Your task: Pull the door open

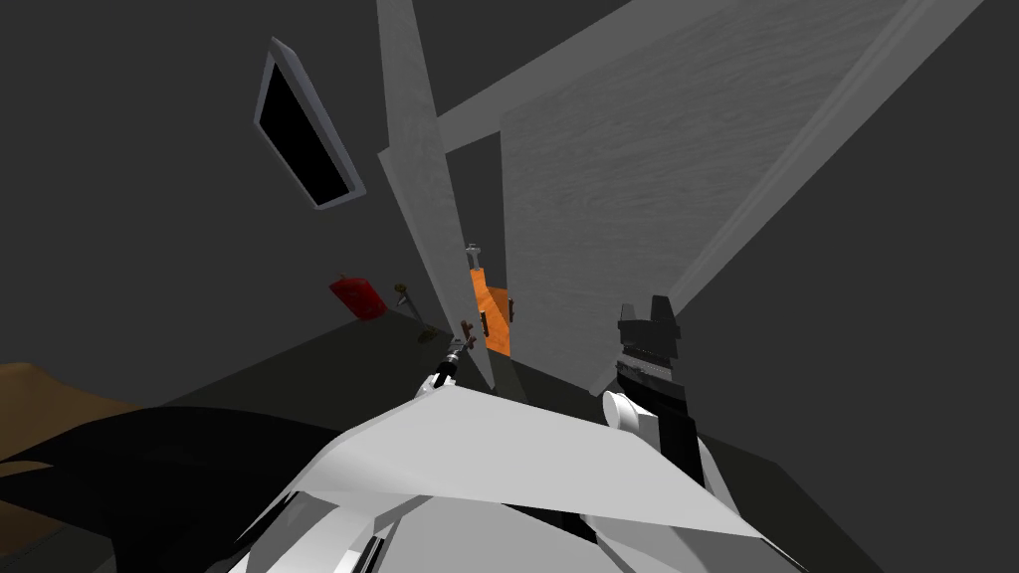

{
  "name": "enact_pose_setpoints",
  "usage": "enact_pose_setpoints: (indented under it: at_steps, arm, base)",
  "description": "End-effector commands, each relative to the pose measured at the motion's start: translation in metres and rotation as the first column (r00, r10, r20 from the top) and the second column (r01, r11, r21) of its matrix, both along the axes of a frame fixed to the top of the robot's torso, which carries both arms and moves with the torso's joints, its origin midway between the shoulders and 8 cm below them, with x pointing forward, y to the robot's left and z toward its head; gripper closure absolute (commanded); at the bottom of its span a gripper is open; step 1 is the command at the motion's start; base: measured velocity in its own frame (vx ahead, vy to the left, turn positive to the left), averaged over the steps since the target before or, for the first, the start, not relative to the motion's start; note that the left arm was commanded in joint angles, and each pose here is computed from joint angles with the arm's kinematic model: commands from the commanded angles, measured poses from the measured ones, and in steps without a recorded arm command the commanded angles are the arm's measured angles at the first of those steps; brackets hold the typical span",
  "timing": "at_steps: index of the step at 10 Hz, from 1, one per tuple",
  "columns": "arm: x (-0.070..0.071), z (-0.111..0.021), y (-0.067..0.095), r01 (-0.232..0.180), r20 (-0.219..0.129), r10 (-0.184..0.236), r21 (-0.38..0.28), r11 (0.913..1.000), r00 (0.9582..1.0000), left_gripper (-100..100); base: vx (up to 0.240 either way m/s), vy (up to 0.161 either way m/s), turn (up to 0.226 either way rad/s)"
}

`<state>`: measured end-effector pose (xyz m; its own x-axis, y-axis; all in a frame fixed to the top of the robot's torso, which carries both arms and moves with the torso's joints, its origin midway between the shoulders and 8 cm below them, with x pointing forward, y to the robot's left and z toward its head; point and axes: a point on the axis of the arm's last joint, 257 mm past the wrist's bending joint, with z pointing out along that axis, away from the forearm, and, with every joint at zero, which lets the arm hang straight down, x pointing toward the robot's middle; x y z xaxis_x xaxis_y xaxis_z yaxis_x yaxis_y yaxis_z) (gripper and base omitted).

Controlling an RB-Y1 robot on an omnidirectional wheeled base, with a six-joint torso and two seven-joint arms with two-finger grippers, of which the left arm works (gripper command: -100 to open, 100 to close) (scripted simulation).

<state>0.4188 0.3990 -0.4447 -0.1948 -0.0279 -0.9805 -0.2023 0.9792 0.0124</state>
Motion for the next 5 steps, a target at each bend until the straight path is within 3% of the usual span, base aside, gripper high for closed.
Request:
enact_pose_setpoints:
  at_steps: [1,2,5]
  arm:
    - [-0.0108,-0.0082,0.0246,-0.034,-0.033,0.035,0.015,0.9993,0.9988,100]
    - [-0.0138,-0.01,0.0318,-0.052,-0.041,0.052,0.012,0.9986,0.9978,100]
    - [-0.0138,-0.01,0.0318,-0.052,-0.041,0.052,0.012,0.9986,0.9978,100]
  base:
    - [-0.015,-0.005,-0.01]
    - [-0.03,0.016,0.019]
    - [-0.011,0.002,0.002]
